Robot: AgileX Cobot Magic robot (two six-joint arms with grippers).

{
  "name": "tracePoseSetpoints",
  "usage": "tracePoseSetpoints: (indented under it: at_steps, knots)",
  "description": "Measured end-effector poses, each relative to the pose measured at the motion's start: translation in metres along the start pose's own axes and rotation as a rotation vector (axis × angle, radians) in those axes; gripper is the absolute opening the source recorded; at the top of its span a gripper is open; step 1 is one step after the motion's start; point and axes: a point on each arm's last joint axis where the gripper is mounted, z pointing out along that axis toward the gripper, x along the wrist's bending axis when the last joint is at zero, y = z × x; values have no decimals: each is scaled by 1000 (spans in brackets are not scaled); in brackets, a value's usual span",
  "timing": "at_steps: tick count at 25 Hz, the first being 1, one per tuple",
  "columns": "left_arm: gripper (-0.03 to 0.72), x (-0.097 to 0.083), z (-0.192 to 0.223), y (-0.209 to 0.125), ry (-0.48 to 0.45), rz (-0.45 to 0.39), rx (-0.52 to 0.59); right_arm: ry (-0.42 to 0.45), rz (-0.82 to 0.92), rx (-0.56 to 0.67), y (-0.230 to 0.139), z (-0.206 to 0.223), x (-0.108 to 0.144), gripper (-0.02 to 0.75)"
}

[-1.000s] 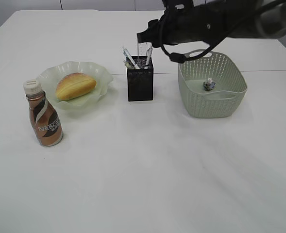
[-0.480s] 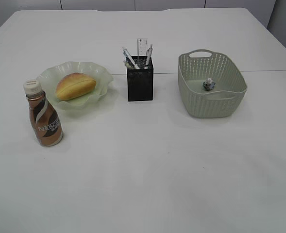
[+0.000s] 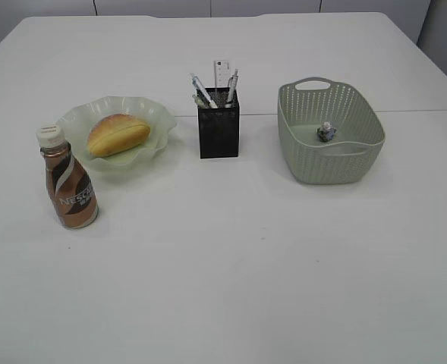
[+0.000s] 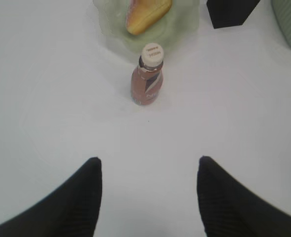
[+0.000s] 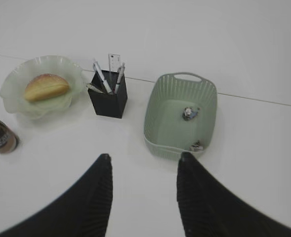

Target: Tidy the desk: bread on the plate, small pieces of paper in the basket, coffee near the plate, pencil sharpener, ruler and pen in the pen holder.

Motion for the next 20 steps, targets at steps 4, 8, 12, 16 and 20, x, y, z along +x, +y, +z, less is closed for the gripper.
tracePoseSetpoints:
  at_steps: [4, 8, 12, 16, 20]
  knots:
    - [441, 1, -27, -12, -14, 4, -76, -31, -8, -17, -11, -33, -8, 352]
    - [425, 2, -60, -31, -52, 54, -178, -29, -4, -94, -20, -65, -13, 351]
    - [410, 1, -91, -55, -104, 99, -280, -14, 10, -192, -36, -106, -19, 351]
    - [408, 6, -118, -87, -109, 139, -387, 27, -27, -242, -76, -136, -23, 351]
    - [407, 14, -135, -134, -102, 182, -493, 98, -84, -231, -128, -144, -21, 351]
